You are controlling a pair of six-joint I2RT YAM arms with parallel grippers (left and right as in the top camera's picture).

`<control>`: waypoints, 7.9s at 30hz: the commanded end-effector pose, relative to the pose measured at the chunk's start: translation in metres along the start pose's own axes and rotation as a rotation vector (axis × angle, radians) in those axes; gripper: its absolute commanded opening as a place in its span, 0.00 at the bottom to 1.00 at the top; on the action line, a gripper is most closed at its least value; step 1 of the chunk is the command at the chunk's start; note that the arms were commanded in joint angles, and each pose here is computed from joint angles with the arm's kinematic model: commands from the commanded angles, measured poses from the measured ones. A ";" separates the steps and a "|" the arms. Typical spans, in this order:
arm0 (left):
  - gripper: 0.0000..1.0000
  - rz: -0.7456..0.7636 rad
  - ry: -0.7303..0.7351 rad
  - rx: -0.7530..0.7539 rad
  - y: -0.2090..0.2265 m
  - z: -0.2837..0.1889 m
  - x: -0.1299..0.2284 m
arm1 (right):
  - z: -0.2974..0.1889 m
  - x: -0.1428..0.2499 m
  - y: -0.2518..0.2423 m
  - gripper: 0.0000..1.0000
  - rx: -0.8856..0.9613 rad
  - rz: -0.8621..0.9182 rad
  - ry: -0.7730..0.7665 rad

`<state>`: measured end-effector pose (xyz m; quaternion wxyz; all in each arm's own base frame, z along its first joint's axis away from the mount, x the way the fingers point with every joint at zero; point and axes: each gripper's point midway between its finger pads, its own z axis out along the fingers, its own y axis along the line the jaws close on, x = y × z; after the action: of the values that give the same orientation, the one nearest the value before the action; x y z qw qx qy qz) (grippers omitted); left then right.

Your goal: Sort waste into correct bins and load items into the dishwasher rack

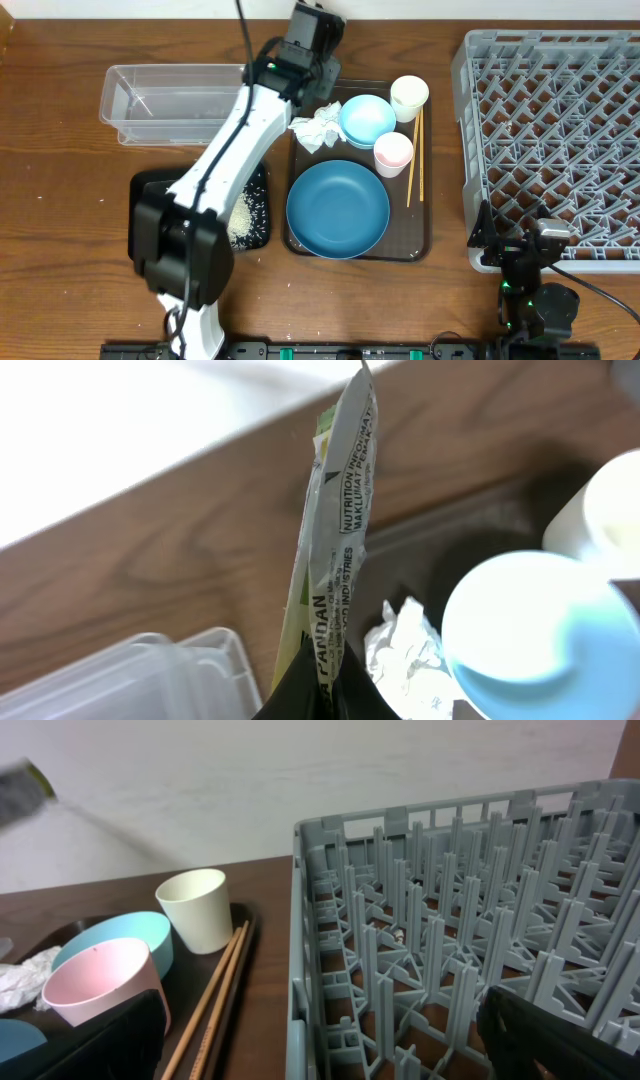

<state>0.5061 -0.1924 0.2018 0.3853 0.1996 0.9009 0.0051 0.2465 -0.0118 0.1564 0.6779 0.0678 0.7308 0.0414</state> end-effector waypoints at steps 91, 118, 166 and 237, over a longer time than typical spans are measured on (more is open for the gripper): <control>0.53 -0.303 0.292 -0.015 -0.006 0.038 0.080 | 0.000 0.002 0.007 0.99 -0.032 0.005 0.005; 0.56 -0.063 0.424 0.088 -0.036 0.106 0.138 | 0.000 0.002 0.007 0.99 -0.032 0.005 0.005; 0.06 -0.559 -0.039 -0.045 0.084 -0.035 0.000 | 0.000 0.002 0.007 0.99 -0.032 0.005 0.005; 0.07 -0.221 0.366 0.052 -0.054 0.088 0.114 | 0.000 0.002 0.007 0.99 -0.032 0.005 0.005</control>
<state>0.4797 -0.2073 0.0545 0.2076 0.0947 0.9732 -0.0288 0.2465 -0.0118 0.1564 0.6779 0.0678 0.7308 0.0414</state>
